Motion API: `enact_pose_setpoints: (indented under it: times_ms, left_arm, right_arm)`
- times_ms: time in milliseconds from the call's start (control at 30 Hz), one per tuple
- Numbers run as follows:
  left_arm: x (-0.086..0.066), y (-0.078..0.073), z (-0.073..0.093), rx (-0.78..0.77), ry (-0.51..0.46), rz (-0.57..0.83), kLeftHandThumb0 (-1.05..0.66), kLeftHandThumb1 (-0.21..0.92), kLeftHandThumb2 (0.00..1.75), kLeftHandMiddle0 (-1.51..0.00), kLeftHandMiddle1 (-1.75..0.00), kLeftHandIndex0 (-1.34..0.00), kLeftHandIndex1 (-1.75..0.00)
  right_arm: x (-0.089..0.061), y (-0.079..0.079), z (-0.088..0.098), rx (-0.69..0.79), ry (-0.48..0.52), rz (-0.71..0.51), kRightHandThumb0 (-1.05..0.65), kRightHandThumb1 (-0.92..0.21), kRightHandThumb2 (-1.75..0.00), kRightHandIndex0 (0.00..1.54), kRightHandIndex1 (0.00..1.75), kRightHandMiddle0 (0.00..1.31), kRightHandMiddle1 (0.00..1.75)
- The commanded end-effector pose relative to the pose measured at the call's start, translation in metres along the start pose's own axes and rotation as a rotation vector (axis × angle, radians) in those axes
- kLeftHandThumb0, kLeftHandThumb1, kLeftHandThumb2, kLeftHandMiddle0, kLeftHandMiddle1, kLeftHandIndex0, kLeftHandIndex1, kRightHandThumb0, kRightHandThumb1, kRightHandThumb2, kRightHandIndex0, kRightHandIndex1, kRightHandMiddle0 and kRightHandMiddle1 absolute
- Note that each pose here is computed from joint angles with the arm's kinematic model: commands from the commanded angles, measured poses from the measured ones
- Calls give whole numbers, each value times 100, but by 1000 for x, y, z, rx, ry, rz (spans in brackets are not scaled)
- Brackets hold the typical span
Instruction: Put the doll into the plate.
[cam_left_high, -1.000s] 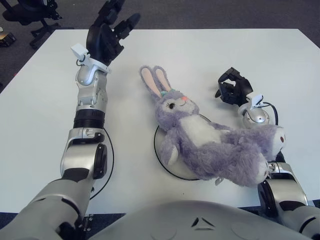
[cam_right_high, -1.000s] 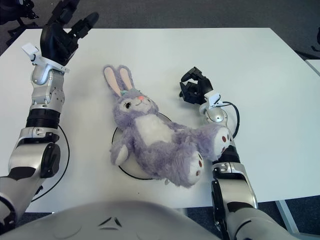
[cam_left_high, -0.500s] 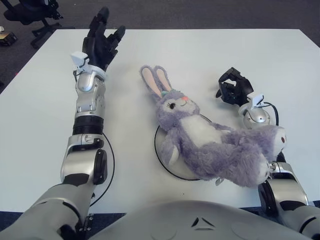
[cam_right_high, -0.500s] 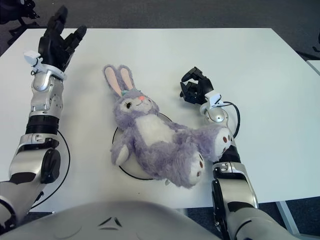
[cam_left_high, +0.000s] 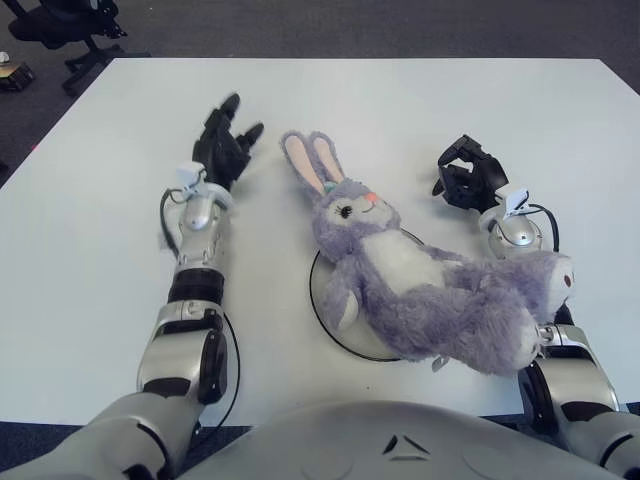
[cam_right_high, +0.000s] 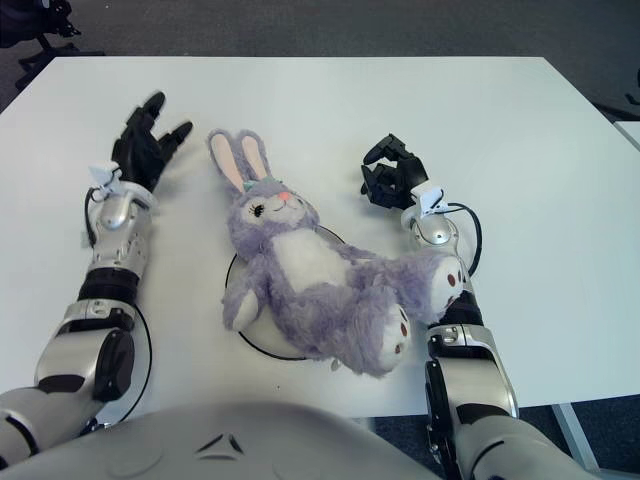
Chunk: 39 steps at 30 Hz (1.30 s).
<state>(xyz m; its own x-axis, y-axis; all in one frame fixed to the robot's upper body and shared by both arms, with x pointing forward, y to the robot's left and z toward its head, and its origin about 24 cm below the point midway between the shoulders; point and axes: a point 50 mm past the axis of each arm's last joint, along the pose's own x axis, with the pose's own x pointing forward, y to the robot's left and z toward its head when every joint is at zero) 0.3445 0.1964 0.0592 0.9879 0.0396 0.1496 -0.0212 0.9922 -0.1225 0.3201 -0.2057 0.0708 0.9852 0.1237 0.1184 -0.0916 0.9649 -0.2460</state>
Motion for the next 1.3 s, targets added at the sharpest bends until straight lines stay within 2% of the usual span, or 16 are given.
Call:
enact_pose_setpoints:
  times_ms: [0, 167, 267, 533, 1267]
  left_arm:
    - [-6, 3, -16, -30, 81, -2, -42, 92, 82, -90, -165, -59, -164]
    - [-6, 2, -13, -3, 68, -5, -38, 92, 74, -91, -173, -62, -173]
    - [-8, 1, -12, 64, 46, -15, -37, 92, 68, -92, -174, -64, -174]
    - [-20, -1, -18, 60, 33, -65, -35, 92, 59, -93, -175, -65, -175]
    - [-31, -2, -11, 22, 21, -95, -33, 92, 55, -89, -175, -56, -175]
  right_arm:
    - [-16, -2, -26, 7, 117, -51, -39, -66, -85, 86, 175, 37, 173]
    - [-17, -3, -26, 3, 106, -99, -39, -66, -86, 87, 175, 37, 174]
    - [-19, -6, -27, 13, 85, -166, -39, -66, -86, 88, 175, 37, 175]
    - [-24, -12, -27, 32, 42, -273, -39, -66, -87, 90, 175, 37, 175]
    - [-30, -18, -15, 33, -17, -341, -39, -64, -90, 88, 175, 38, 175]
